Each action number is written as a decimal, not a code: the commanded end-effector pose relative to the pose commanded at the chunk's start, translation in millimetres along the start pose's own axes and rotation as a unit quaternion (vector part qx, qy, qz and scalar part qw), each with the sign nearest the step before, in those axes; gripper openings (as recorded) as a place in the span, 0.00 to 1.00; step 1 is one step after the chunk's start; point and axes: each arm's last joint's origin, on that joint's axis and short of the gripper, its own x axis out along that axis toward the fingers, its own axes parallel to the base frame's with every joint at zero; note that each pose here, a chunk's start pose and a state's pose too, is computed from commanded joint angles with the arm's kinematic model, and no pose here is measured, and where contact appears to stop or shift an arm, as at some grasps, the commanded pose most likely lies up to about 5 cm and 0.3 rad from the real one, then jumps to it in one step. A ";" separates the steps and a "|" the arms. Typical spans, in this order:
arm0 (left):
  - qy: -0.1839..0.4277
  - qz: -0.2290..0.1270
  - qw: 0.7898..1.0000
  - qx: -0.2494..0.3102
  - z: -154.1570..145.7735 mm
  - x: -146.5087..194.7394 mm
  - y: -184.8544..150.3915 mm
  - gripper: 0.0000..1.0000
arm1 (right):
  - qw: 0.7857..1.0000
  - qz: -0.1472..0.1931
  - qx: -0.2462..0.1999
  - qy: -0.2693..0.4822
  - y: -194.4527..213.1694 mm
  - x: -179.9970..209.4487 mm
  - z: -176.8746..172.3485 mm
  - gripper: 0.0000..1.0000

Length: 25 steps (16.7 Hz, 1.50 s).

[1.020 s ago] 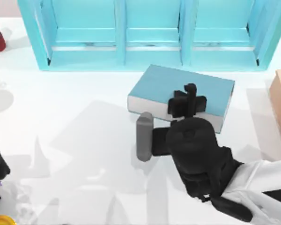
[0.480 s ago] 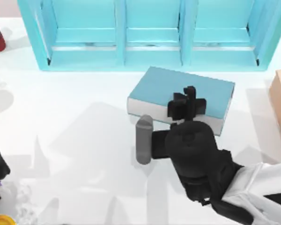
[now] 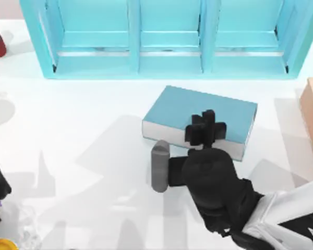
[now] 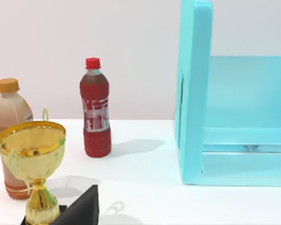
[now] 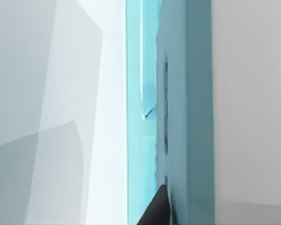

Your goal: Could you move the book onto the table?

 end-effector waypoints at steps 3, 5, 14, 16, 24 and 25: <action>0.000 0.000 1.000 0.000 0.0 0.0 0.0 1.00 | 1.000 0.000 0.000 0.001 1.3 0.5 -0.2 0.00; 0.000 0.000 1.000 0.000 0.0 0.0 0.0 1.00 | 1.000 0.000 0.000 0.001 1.3 0.5 -0.2 0.08; 0.000 0.000 1.000 0.000 0.0 0.0 0.0 1.00 | 1.000 0.000 0.000 0.001 1.3 0.5 -0.2 0.75; 0.000 0.000 1.000 0.000 0.0 0.0 0.0 1.00 | 1.000 0.000 0.000 0.001 1.3 0.5 -0.2 0.90; 0.000 0.000 1.000 0.000 0.0 0.0 0.0 1.00 | 1.000 0.000 0.000 0.001 1.3 0.5 -0.2 1.00; 0.000 0.000 1.000 0.000 0.0 0.0 0.0 1.00 | 1.000 0.000 0.000 0.001 1.3 0.5 -0.2 1.00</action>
